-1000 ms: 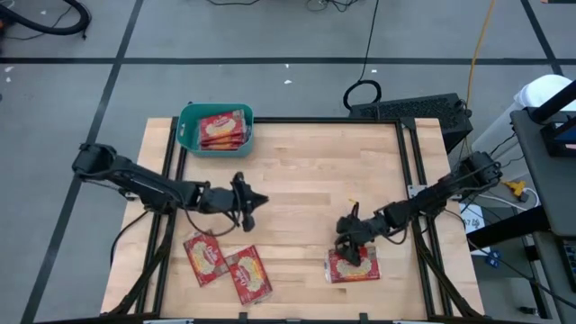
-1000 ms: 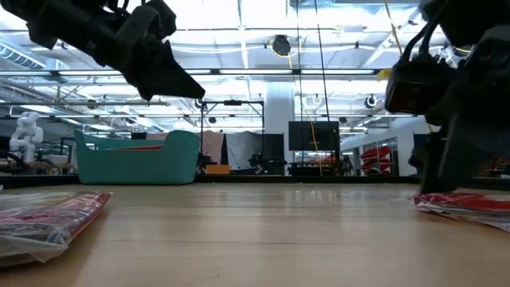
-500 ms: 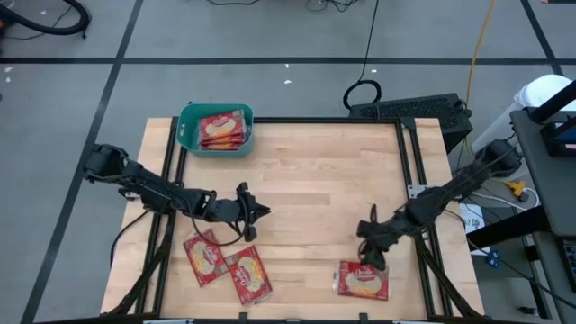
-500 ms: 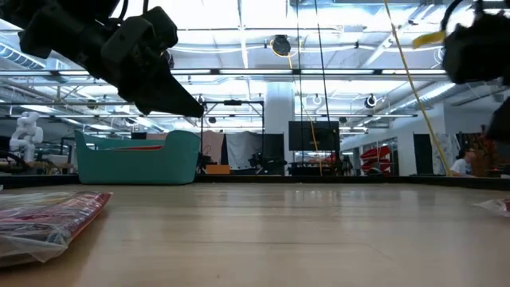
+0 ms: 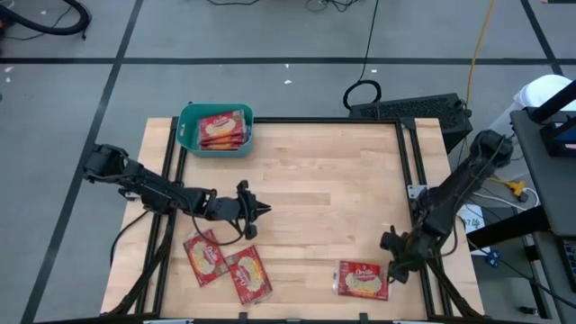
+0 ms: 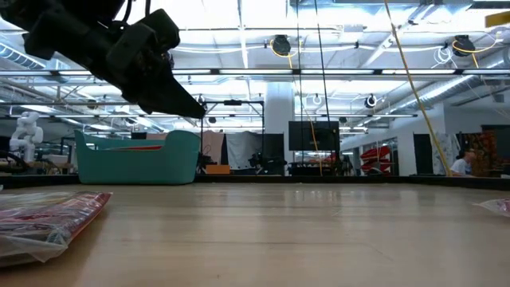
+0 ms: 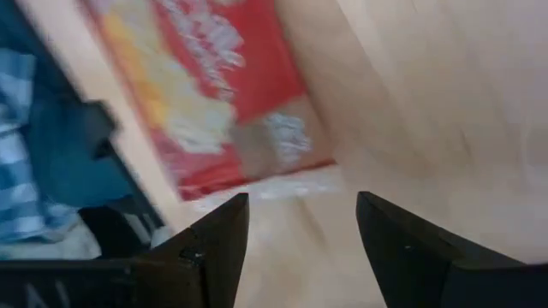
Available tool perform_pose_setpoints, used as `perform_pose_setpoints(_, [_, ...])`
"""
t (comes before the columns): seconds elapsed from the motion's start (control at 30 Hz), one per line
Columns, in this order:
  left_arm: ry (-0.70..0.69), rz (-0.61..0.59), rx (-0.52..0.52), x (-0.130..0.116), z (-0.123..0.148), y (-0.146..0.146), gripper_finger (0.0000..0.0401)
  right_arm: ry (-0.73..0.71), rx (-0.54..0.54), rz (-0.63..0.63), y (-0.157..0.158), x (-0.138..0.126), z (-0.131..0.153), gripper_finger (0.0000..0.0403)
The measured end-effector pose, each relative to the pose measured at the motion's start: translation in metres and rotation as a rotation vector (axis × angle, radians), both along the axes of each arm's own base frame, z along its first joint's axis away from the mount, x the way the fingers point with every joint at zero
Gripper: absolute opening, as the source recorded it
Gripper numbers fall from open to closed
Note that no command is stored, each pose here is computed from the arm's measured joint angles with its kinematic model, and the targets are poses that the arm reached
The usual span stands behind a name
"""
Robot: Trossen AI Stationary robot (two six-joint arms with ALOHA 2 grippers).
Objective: Sort popcorn bags into baskets
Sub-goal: Put the red popcorn bag into the green bin
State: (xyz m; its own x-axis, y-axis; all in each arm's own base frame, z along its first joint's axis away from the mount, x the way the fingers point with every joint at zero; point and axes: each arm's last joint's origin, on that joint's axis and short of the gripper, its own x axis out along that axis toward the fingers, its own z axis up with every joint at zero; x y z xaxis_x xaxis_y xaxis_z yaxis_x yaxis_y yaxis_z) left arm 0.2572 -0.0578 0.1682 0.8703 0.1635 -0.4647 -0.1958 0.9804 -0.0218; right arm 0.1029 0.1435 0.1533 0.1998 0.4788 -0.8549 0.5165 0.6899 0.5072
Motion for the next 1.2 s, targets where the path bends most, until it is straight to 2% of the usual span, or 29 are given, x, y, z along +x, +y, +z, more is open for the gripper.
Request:
perform_pose_setpoints(0.17, [0.000,0.018,0.000,0.001,0.000,0.005,0.0040,-0.002,0.025,-0.047,0.013,0.005,-0.009,0.0210])
perform_pose_setpoints(0.33, [0.000,0.029,0.000,0.002,0.000,0.007,0.0040,0.043,-0.012,-0.072,0.018,0.009,-0.021,0.0210])
perform_pose_setpoints(0.53, [0.000,0.027,0.001,0.002,0.000,0.007,0.0040,0.025,-0.021,-0.143,0.020,0.019,-0.030,0.0202])
perform_pose_setpoints(0.67, [0.001,0.027,0.003,0.002,0.000,0.007,0.0040,0.028,-0.011,-0.197,0.020,0.025,-0.034,0.0156])
perform_pose_setpoints(0.8, [0.000,0.026,0.004,0.002,0.000,0.007,0.0040,0.023,-0.027,-0.208,0.020,0.026,-0.037,0.0071])
perform_pose_setpoints(0.9, [0.000,0.027,0.002,0.002,0.000,0.007,0.0040,-0.066,-0.054,-0.239,0.020,0.029,-0.036,0.0013])
perform_pose_setpoints(1.07, [-0.014,0.036,-0.018,0.002,0.001,0.007,0.0040,-0.296,-0.147,-0.326,0.016,0.039,-0.031,0.0009])
perform_pose_setpoints(1.2, [-0.077,0.038,-0.040,0.005,0.007,0.006,0.0041,-0.440,-0.231,-0.371,0.008,0.050,-0.026,0.0002])
